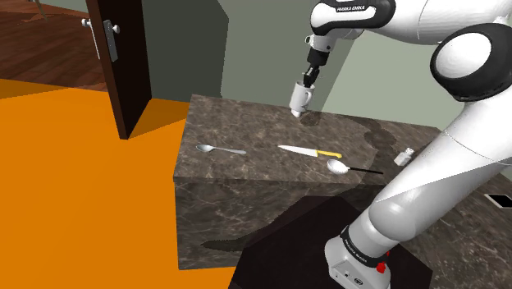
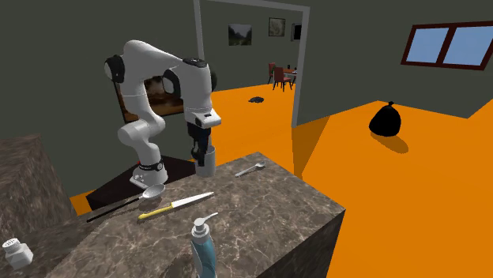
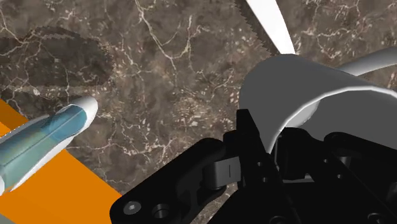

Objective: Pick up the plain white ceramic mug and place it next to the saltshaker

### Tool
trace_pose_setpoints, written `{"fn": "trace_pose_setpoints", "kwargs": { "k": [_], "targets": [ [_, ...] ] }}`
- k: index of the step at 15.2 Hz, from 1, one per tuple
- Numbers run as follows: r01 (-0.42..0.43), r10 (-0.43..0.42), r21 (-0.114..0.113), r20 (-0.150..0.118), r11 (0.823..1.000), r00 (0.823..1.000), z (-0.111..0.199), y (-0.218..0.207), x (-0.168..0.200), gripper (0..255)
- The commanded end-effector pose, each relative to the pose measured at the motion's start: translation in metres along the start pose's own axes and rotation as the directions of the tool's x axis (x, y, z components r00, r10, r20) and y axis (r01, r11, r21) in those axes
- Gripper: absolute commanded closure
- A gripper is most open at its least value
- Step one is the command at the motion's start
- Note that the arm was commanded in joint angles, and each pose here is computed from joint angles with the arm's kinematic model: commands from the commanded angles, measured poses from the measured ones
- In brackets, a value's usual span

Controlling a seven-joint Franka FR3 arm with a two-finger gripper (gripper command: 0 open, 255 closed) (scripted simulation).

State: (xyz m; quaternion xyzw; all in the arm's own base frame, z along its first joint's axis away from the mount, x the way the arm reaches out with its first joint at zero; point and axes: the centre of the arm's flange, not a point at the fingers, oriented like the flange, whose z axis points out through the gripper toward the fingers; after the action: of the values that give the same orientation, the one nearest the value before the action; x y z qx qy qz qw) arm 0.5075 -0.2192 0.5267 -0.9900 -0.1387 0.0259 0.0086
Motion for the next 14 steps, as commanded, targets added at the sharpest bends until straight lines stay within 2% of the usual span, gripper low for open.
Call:
{"fn": "trace_pose_setpoints", "kwargs": {
  "k": [1, 14],
  "targets": [
    [0.001, -0.001, 0.0, 0.0, 1.0, 1.0, 0.003, 0.008, -0.028, 255],
    [0.001, -0.001, 0.0, 0.0, 1.0, 1.0, 0.01, 0.057, -0.192, 255]
  ]
}}
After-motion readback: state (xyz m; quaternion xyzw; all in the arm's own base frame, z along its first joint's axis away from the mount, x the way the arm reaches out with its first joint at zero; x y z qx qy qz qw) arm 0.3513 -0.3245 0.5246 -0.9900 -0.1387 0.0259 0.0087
